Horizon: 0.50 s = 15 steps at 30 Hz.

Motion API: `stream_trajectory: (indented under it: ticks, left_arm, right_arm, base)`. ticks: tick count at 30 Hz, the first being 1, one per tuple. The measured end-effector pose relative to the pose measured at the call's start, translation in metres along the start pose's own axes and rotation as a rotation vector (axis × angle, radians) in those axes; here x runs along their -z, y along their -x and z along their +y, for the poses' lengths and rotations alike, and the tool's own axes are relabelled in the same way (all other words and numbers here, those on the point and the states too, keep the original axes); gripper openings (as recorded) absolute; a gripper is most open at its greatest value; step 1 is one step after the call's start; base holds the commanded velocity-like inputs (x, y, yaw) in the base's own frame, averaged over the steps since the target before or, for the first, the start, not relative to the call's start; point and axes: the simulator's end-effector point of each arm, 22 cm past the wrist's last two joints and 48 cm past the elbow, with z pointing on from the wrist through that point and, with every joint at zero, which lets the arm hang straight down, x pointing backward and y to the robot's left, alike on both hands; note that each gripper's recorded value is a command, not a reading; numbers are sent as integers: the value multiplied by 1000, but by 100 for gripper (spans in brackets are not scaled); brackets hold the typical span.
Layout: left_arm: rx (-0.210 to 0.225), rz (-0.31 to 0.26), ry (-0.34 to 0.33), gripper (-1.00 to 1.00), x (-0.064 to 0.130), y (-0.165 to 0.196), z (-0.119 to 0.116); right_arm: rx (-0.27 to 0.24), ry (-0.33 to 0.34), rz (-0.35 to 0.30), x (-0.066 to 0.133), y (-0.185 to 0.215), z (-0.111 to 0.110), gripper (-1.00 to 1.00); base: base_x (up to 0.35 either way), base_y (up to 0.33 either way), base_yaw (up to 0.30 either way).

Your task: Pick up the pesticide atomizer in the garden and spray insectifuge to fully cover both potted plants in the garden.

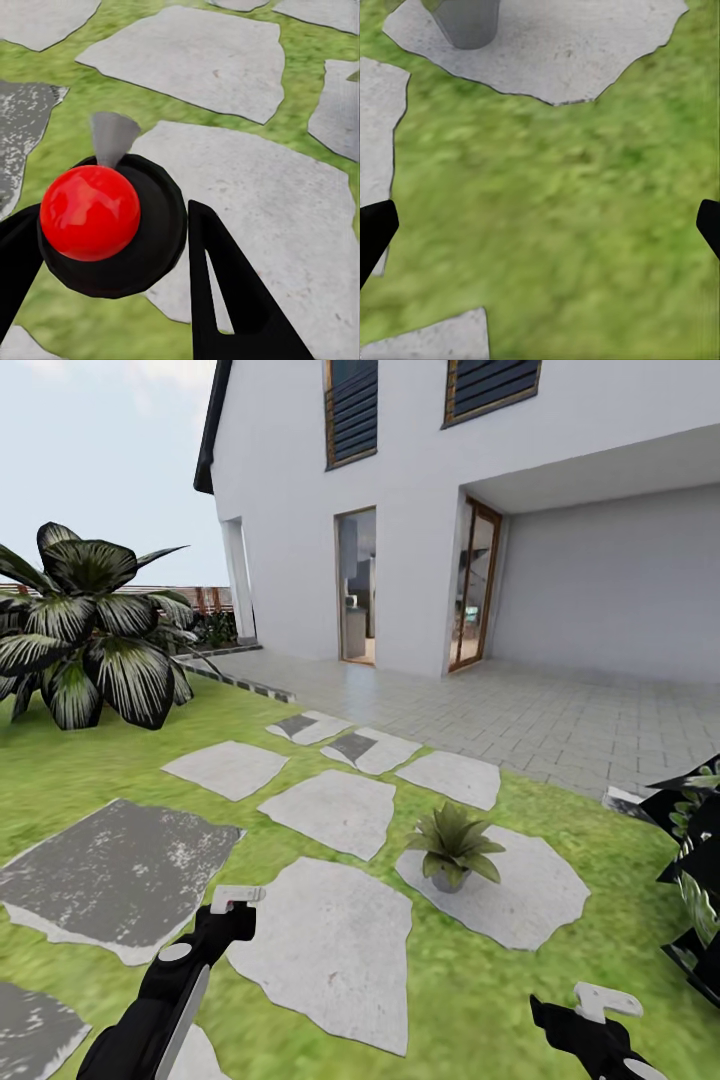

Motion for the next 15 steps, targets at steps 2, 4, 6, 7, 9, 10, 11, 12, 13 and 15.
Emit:
stream_trajectory:
  ticks: [2, 4, 6, 7, 9, 10, 11, 12, 13, 15]
  left_arm:
    - [0, 0, 0, -100, 1, 4, 0]
    - [0, 0, 0, -100, 2, 9, 0]
    - [0, 0, 0, -100, 3, 13, 0]
    - [0, 0, 0, -100, 4, 16, 0]
    - [0, 0, 0, -100, 5, 20, 0]
    - [0, 0, 0, -100, 6, 22, 0]
    - [0, 0, 0, -100, 6, 24, 0]
    - [0, 0, 0, -100, 7, 27, 0]
    - [0, 0, 0, -100, 7, 29, 0]
    - [0, 1, 0, -100, 8, 31, 0]
  right_arm:
    - [0, 0, 0, 2, 4, 0, 100]
    - [0, 0, 0, 4, 8, 0, 100]
    - [0, 0, 0, 6, 12, 1, 100]
    - [0, 0, 0, 7, 14, 1, 100]
    - [0, 0, 0, 9, 18, 1, 100]
    - [0, 0, 0, 10, 20, 1, 100]
    - [0, 0, 0, 12, 22, 1, 100]
    - [0, 0, 0, 13, 24, 1, 100]
    - [0, 0, 0, 14, 26, 2, 100]
    - [0, 0, 0, 15, 29, 2, 100]
  base:
    - [0, 0, 0]
    - [0, 0, 0]
    - [0, 0, 0]
    - [0, 0, 0]
    - [0, 0, 0]
    - [0, 0, 0]
    - [0, 0, 0]
    - [0, 0, 0]
    - [0, 0, 0]
    - [0, 0, 0]
